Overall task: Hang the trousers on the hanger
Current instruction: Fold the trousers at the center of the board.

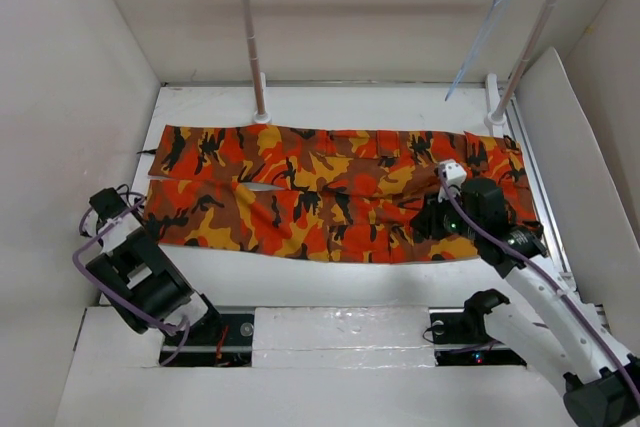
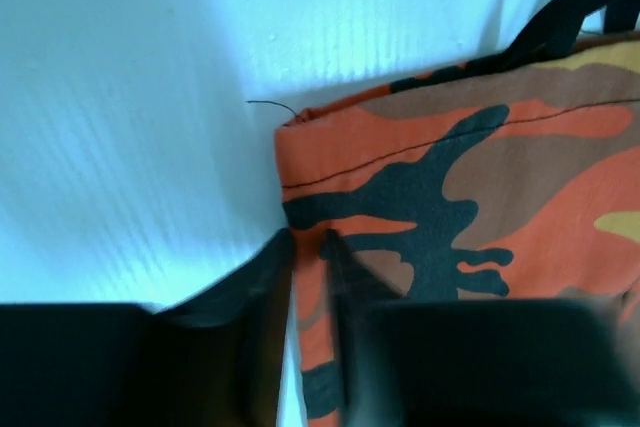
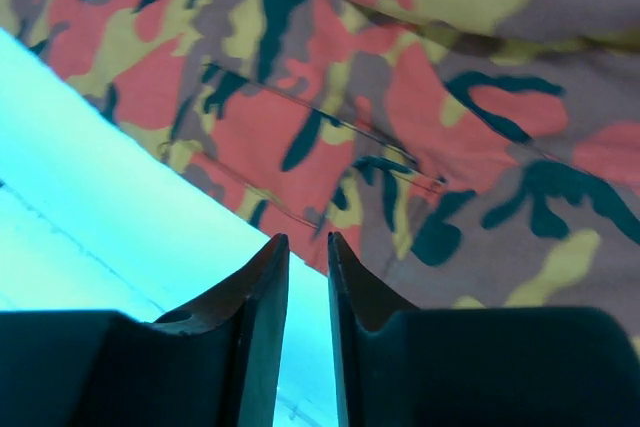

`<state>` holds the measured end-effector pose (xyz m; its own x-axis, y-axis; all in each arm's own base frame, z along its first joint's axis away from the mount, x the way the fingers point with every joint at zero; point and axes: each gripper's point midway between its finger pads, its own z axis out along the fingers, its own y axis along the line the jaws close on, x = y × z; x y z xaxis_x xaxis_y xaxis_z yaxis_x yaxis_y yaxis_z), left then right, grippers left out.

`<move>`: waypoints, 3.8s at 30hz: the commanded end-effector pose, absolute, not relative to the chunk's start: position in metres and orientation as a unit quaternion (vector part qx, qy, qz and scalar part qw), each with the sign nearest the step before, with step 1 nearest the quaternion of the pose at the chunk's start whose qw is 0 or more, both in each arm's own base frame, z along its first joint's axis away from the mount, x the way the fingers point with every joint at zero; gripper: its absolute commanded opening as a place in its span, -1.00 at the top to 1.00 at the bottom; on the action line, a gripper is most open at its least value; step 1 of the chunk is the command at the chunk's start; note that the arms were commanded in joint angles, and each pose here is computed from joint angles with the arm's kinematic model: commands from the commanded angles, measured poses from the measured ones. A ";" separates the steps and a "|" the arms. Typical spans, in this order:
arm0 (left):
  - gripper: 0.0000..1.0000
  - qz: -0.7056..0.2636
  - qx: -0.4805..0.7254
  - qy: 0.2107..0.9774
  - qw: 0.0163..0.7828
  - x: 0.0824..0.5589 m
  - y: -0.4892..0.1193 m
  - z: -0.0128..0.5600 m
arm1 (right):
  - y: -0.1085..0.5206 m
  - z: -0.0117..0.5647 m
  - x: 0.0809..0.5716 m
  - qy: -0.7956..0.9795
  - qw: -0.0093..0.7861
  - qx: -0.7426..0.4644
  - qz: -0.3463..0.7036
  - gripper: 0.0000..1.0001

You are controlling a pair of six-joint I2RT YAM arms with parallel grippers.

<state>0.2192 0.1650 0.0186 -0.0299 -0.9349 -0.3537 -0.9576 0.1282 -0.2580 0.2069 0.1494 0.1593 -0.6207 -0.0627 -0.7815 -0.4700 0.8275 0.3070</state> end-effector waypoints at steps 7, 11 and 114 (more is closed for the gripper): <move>1.00 -0.023 -0.612 0.741 0.275 0.247 0.153 0.050 | 0.025 0.135 0.226 0.913 0.378 0.130 0.076 -0.08; 1.00 -0.059 -0.607 0.719 0.333 0.262 0.139 0.091 | -0.011 0.110 0.222 0.905 0.344 0.248 0.033 -0.06; 0.29 -0.143 -0.363 0.837 0.385 0.507 0.052 0.122 | -0.169 0.182 0.422 0.842 0.475 0.256 -0.014 -0.36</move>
<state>0.4890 0.0429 0.0796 -0.5149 -0.7189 -0.4669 -0.5450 0.6950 -0.4690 0.3627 -0.1542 0.1044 -0.5536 0.5395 -0.6344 0.5451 0.8107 0.2138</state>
